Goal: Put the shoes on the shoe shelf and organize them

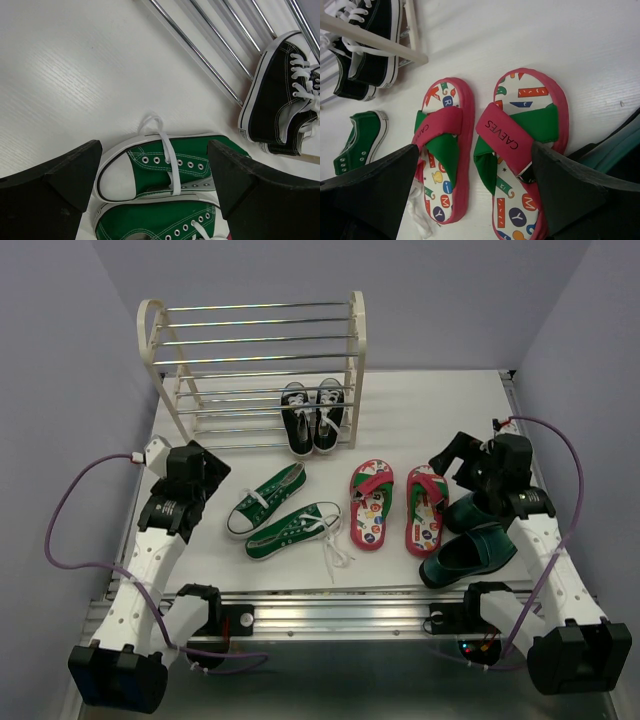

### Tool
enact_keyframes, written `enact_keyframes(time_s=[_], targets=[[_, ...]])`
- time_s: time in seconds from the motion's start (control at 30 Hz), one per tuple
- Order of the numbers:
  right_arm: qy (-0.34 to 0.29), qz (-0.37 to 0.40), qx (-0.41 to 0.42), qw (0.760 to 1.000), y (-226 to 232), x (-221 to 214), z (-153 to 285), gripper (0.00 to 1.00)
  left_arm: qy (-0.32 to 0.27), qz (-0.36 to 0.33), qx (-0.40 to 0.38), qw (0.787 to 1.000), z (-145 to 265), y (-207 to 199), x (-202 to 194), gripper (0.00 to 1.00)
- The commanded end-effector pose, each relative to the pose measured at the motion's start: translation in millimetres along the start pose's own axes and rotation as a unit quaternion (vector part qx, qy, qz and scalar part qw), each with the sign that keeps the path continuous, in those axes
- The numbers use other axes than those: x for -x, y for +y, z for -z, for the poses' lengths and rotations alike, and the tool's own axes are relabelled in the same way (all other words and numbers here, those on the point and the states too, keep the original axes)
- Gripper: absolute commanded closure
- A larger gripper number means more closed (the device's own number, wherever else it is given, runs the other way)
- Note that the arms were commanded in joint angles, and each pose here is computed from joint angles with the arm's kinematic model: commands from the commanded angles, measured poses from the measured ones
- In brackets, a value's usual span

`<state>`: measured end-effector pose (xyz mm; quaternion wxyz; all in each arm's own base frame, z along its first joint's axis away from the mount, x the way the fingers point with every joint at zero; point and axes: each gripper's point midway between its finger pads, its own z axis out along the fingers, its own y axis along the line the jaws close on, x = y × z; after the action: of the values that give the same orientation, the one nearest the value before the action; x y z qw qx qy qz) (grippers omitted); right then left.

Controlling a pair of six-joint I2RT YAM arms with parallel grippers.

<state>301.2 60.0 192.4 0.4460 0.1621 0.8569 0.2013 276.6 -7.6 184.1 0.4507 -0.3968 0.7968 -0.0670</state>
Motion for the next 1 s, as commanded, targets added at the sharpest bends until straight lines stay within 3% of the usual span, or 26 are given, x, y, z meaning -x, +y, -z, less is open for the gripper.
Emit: enact_keyframes(time_s=[0.0, 0.1, 0.23, 0.37, 0.4, 0.6, 0.97], targets=[[-0.056, 0.014, 0.053, 0.997, 26.6, 30.2, 11.8, 0.00, -0.015, 0.005, -0.005, 1.000, 4.9, -5.4, 12.3, 0.01], [-0.058, 0.019, 0.073, 0.995, 32.5, 28.8, 13.4, 0.00, 0.000, 0.002, -0.012, 1.000, 2.3, -6.7, 3.9, 0.01], [-0.036, 0.021, 0.100, 0.994, 40.7, 20.6, 12.3, 0.00, 0.041, -0.061, -0.039, 0.997, 4.5, -13.9, -17.0, 0.01], [-0.007, 0.015, 0.118, 0.993, 44.8, 9.0, 7.3, 0.00, 0.113, -0.119, -0.032, 0.986, 19.4, -0.8, -58.7, 0.01], [0.003, 0.013, 0.123, 0.992, 44.7, 3.7, 6.2, 0.00, 0.155, -0.139, -0.029, 0.978, 26.4, 9.5, -81.8, 0.01], [0.035, 0.003, 0.121, 0.992, 38.4, -14.1, -2.8, 0.00, 0.245, -0.138, 0.020, 0.959, 56.9, 38.2, -122.8, 0.01], [0.038, -0.003, 0.129, 0.991, 42.7, -12.8, -1.1, 0.00, 0.315, -0.106, 0.061, 0.941, 56.3, 41.4, -168.1, 0.07]])
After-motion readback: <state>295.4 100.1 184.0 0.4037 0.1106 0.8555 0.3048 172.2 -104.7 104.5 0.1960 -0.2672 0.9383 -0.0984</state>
